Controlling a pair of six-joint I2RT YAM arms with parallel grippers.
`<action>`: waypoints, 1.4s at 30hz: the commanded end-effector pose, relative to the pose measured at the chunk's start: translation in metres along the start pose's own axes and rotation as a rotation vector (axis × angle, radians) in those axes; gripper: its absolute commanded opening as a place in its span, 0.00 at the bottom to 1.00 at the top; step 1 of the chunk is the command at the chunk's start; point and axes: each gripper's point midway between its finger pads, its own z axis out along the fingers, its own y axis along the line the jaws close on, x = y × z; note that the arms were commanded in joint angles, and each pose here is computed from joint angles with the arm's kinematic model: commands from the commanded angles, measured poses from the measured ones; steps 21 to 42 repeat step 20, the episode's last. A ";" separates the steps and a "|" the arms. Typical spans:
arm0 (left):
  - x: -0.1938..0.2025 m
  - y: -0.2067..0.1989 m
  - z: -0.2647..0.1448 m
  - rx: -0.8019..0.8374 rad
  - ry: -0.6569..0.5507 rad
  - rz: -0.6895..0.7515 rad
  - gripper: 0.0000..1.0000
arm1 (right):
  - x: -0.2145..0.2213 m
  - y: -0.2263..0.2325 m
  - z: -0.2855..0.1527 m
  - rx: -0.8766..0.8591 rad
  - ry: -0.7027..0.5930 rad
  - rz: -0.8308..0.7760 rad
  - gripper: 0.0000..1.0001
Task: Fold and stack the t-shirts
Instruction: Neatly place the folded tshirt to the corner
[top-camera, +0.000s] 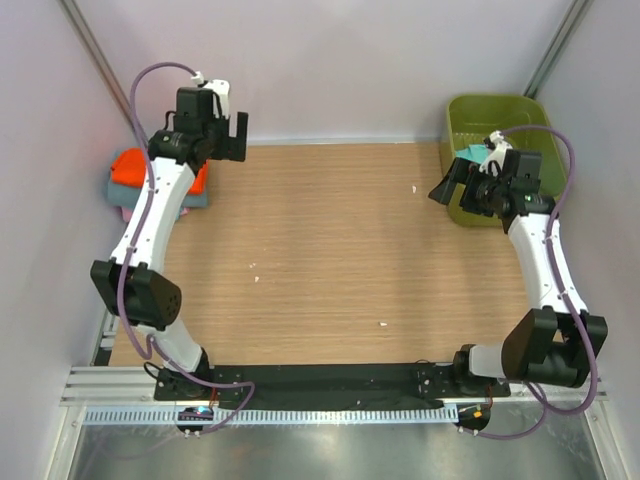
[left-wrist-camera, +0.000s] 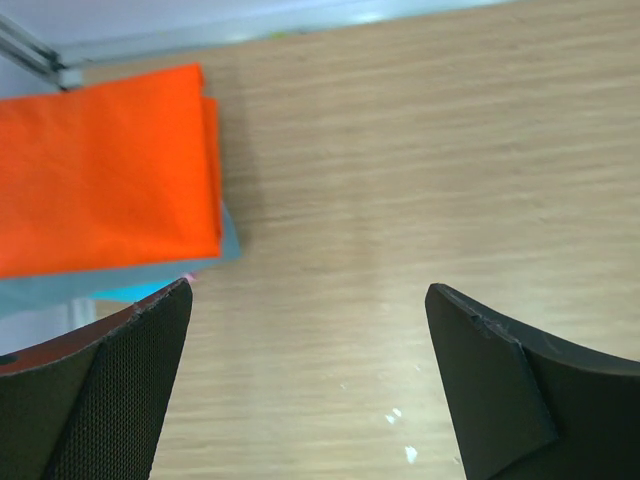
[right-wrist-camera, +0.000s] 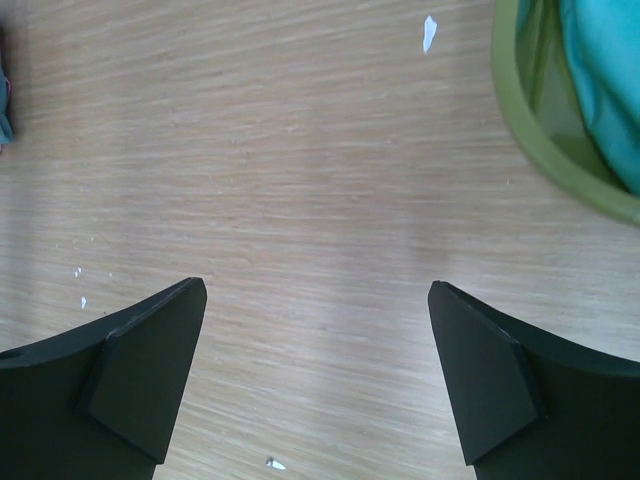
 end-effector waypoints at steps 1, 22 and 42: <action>0.018 -0.033 -0.020 0.172 0.040 -0.119 1.00 | -0.017 0.006 -0.013 0.039 0.046 -0.022 1.00; 0.049 -0.038 -0.082 0.323 0.026 -0.288 1.00 | -0.046 0.057 -0.068 0.006 0.048 0.004 1.00; 0.049 -0.038 -0.082 0.323 0.026 -0.288 1.00 | -0.046 0.057 -0.068 0.006 0.048 0.004 1.00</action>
